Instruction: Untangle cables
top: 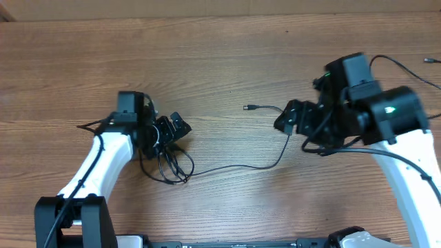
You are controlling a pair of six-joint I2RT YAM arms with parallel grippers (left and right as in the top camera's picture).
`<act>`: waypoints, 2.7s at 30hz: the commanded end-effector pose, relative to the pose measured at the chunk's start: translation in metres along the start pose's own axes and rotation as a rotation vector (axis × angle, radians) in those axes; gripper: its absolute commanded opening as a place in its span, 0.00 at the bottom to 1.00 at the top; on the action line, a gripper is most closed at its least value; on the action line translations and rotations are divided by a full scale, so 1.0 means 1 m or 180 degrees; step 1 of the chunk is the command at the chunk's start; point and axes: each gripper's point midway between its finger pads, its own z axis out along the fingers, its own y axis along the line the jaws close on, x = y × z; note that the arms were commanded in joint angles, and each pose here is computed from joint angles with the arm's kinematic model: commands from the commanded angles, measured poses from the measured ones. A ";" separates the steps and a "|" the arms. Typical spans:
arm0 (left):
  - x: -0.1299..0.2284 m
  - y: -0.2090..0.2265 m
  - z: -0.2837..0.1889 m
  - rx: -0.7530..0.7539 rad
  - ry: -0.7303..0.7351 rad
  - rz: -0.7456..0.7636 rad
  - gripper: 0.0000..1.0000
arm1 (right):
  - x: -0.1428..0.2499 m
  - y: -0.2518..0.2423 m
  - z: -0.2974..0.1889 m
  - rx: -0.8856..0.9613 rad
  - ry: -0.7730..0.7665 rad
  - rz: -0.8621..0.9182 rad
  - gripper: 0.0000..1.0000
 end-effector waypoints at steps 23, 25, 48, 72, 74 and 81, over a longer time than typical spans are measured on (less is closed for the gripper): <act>0.040 0.014 -0.151 -0.1280 0.0759 0.0119 0.96 | -0.004 -0.014 0.033 0.0478 -0.0311 0.0270 0.90; 0.048 0.013 -0.162 -0.1299 0.0721 0.0139 0.95 | -0.004 -0.014 0.033 0.0473 -0.0318 0.0267 0.90; 0.104 0.042 -0.090 -0.0591 -0.0022 -0.0828 0.45 | -0.007 -0.011 0.033 0.0440 -0.0350 0.0246 0.97; 0.075 0.087 -0.021 -0.1311 0.0220 -0.1136 0.04 | -0.005 -0.013 0.033 0.0468 -0.0321 0.0254 0.98; 0.071 0.083 -0.018 -0.1262 0.0185 -0.1080 0.04 | -0.005 -0.013 0.033 0.0468 -0.0323 0.0253 0.98; 0.063 0.042 -0.030 -0.0763 0.0342 -0.0411 0.04 | -0.008 -0.011 0.033 0.0432 -0.0359 0.0247 1.00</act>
